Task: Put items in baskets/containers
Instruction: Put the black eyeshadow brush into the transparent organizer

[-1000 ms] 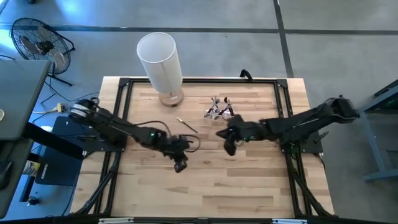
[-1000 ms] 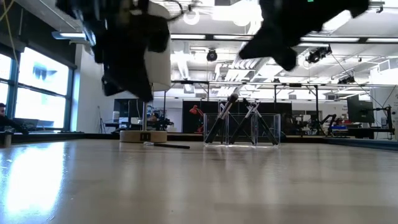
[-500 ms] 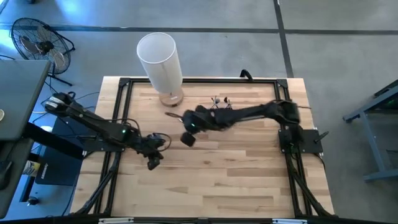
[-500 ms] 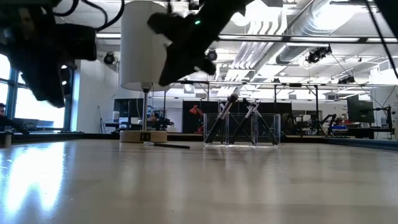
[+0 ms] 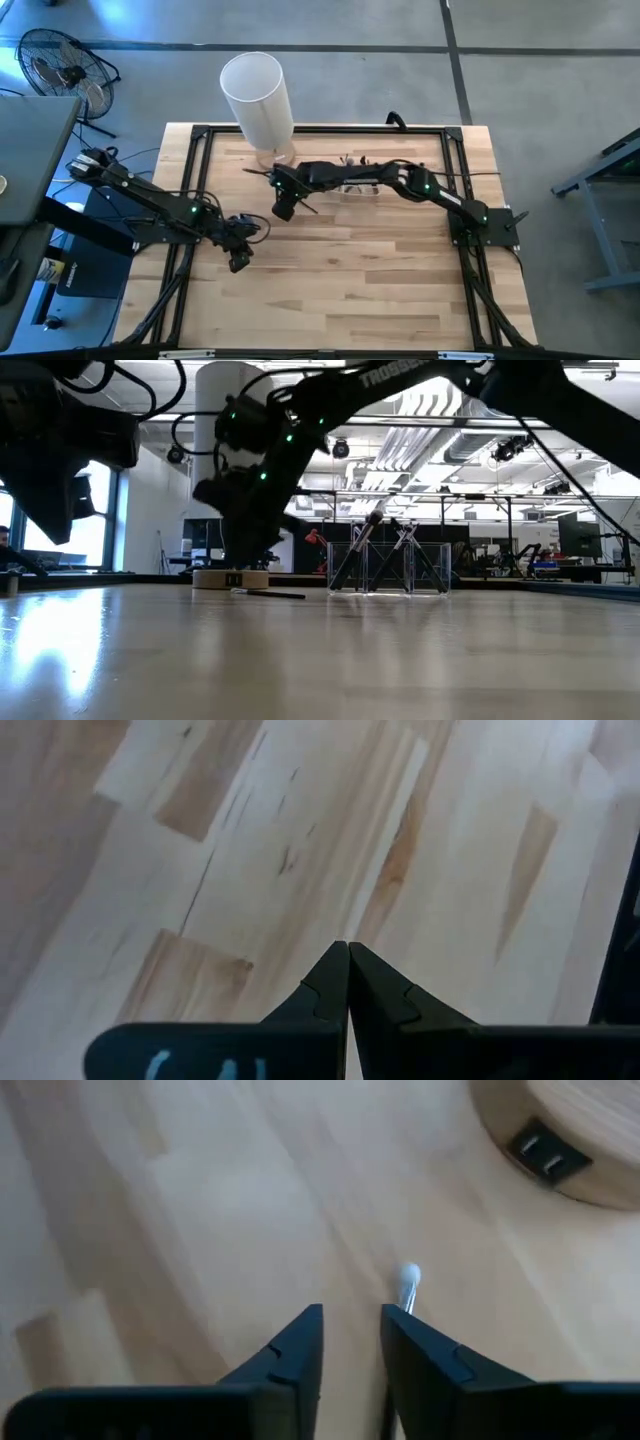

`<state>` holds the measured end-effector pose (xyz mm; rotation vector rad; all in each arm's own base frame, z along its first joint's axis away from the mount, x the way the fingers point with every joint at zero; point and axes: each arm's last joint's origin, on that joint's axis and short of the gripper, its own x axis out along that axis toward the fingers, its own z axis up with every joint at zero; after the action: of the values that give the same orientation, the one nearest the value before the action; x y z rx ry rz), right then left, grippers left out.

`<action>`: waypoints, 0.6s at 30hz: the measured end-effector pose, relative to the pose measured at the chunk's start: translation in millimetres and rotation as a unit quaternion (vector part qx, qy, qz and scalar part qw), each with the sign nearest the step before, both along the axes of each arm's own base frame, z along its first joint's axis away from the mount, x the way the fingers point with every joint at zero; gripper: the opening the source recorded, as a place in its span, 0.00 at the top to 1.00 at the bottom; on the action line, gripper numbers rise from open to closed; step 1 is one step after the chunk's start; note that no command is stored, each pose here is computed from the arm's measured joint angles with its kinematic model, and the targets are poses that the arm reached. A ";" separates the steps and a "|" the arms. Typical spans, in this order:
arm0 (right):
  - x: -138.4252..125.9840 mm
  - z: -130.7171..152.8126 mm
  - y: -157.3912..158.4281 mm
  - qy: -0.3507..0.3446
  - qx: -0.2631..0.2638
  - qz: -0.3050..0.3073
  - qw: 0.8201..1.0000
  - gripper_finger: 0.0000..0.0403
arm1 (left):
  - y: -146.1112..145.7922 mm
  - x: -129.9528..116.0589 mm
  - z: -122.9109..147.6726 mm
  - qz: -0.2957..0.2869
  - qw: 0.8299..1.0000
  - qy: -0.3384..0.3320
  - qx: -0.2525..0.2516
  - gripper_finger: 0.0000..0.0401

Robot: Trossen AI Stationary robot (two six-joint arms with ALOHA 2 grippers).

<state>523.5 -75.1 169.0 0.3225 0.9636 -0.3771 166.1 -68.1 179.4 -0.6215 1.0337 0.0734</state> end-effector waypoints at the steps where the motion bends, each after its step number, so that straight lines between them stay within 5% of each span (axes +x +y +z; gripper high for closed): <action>1: 0.4 -2.5 -2.5 0.001 -0.002 -0.003 1.000 0.74 | 0.3 -0.8 -0.2 0.000 1.000 0.003 0.001 1.00; 18: 6.4 -37.2 -21.3 0.006 -0.049 0.010 0.999 0.67 | 1.4 -2.1 -0.9 0.013 1.000 0.010 0.006 1.00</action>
<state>529.8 -96.4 131.8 0.2206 0.9566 -0.4067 164.0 -66.6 178.5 -0.6242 1.0435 0.1090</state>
